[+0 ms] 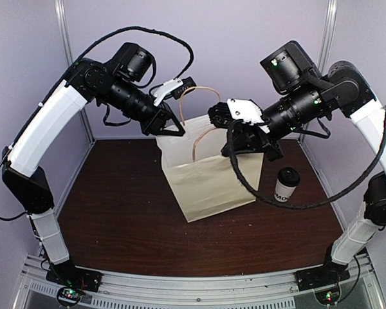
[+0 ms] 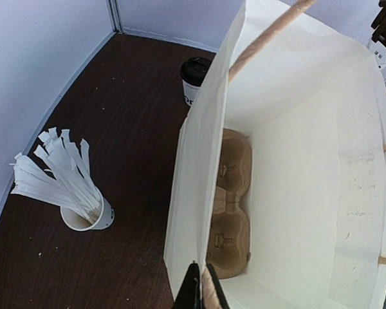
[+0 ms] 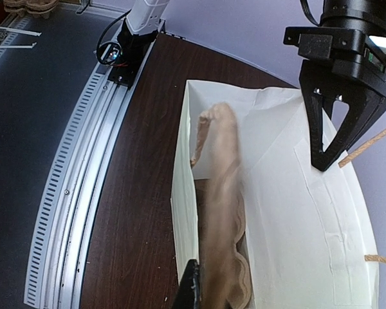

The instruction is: Pack the takeout coffee

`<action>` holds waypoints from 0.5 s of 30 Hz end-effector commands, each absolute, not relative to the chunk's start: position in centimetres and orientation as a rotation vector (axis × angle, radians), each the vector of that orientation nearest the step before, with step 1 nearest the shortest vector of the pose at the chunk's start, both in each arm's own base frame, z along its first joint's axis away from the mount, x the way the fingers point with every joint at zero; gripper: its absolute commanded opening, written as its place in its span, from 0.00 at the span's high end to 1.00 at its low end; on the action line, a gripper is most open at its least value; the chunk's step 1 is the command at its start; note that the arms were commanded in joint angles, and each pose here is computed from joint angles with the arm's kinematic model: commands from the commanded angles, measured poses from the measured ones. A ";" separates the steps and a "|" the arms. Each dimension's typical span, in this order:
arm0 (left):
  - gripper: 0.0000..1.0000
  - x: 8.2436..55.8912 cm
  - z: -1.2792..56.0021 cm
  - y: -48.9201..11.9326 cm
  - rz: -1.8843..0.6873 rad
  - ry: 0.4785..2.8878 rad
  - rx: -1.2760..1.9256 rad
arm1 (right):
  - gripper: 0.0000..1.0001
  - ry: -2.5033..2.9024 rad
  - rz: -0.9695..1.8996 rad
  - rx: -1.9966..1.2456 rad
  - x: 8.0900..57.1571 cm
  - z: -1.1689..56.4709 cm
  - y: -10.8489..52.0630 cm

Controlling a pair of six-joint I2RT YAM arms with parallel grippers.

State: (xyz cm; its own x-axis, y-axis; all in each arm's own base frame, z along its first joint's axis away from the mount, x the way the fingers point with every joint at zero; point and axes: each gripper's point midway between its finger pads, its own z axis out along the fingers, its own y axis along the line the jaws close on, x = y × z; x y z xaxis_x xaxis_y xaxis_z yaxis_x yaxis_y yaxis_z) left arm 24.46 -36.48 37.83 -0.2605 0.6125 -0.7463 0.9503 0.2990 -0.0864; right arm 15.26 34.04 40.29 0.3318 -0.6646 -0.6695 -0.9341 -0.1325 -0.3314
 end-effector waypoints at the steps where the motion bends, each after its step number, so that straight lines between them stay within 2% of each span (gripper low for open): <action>1: 1.00 24.3 38.9 -36.7 -0.754 1.927 1.387 | 1.00 1.415 0.496 -1.885 15.2 40.1 34.3; 14: 1.00 25.4 36.8 -37.2 -0.740 1.986 1.396 | 1.00 1.468 0.475 -1.890 16.3 38.2 34.6; 15: 0.97 25.6 36.7 -37.1 -0.736 1.990 1.392 | 1.00 1.467 0.475 -1.889 16.3 38.2 34.6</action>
State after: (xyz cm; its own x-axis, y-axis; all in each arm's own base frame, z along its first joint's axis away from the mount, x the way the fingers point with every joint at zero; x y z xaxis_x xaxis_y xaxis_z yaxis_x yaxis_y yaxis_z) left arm 24.89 -36.90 36.03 -0.2880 0.6418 -0.7107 0.9464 0.3038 -0.1092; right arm 15.81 34.63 38.19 0.3060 -0.6987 -0.6466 -0.9453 -0.1420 -0.2938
